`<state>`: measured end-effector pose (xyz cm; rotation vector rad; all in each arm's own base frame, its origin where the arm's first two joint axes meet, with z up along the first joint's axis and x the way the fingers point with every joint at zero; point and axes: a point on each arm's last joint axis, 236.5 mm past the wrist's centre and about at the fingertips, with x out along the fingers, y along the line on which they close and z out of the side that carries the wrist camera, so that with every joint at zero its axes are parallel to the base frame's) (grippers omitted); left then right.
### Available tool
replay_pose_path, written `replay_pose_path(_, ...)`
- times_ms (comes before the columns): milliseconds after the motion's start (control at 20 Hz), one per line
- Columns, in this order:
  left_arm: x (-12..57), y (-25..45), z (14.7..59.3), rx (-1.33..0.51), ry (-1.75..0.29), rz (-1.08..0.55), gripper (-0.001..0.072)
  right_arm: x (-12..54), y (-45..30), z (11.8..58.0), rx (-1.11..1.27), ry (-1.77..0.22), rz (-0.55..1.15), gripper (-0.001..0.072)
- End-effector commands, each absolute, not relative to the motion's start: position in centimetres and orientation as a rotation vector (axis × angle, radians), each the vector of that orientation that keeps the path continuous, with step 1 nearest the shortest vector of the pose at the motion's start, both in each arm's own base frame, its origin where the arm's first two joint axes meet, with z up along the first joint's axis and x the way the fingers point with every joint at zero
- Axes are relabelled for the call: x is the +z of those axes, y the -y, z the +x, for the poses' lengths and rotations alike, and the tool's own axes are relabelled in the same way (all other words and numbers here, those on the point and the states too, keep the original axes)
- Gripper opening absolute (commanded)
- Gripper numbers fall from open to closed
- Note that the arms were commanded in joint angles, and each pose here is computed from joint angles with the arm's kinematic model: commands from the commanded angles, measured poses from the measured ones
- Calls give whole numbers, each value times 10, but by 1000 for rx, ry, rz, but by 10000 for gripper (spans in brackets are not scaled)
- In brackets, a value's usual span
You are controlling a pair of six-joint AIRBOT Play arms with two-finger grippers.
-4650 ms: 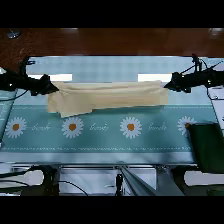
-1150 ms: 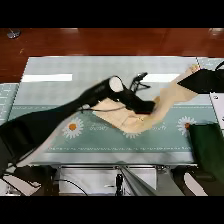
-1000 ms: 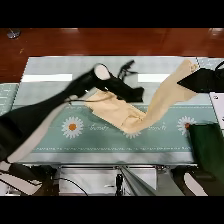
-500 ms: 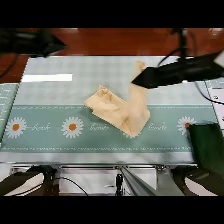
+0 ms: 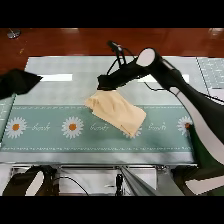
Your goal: Fold the shirts.
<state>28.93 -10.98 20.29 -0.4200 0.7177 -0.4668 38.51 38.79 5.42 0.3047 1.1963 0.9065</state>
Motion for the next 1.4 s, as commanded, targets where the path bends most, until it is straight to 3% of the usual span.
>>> replay_pose_path(0, 162, 110, 271, -449, -779, -446, 28, 23, -412, 398, 889, -1226, 345, 145)
replay_pose_path(50, 155, 109, 273, -439, -786, -456, 28, 22, -414, 396, 898, -1240, 370, 518)
replay_pose_path(100, 150, 107, 277, -425, -781, -466, 28, 25, -411, 394, 918, -1254, 371, 623)
replay_pose_path(250, 145, 101, 286, -395, -759, -482, 28, 56, -343, 391, 915, -1348, 317, 623)
replay_pose_path(400, 143, 101, 286, -394, -763, -482, 28, 97, -212, 382, 682, -1414, 199, 623)
replay_pose_path(550, 143, 101, 287, -394, -763, -482, 28, 123, -93, 351, 328, -1303, 64, 623)
replay_pose_path(650, 143, 101, 286, -394, -764, -483, 28, 108, -64, 321, 193, -1169, 186, 623)
replay_pose_path(800, 131, 102, 283, -394, -795, -491, 28, 40, -65, 265, 88, -1069, 423, 622)
replay_pose_path(1000, 112, 103, 278, -387, -838, -508, 28, -30, -108, 224, 108, -1121, 787, 622)
replay_pose_path(1350, 110, 103, 278, -386, -842, -510, 28, -70, -150, 242, 160, -1241, 913, 622)
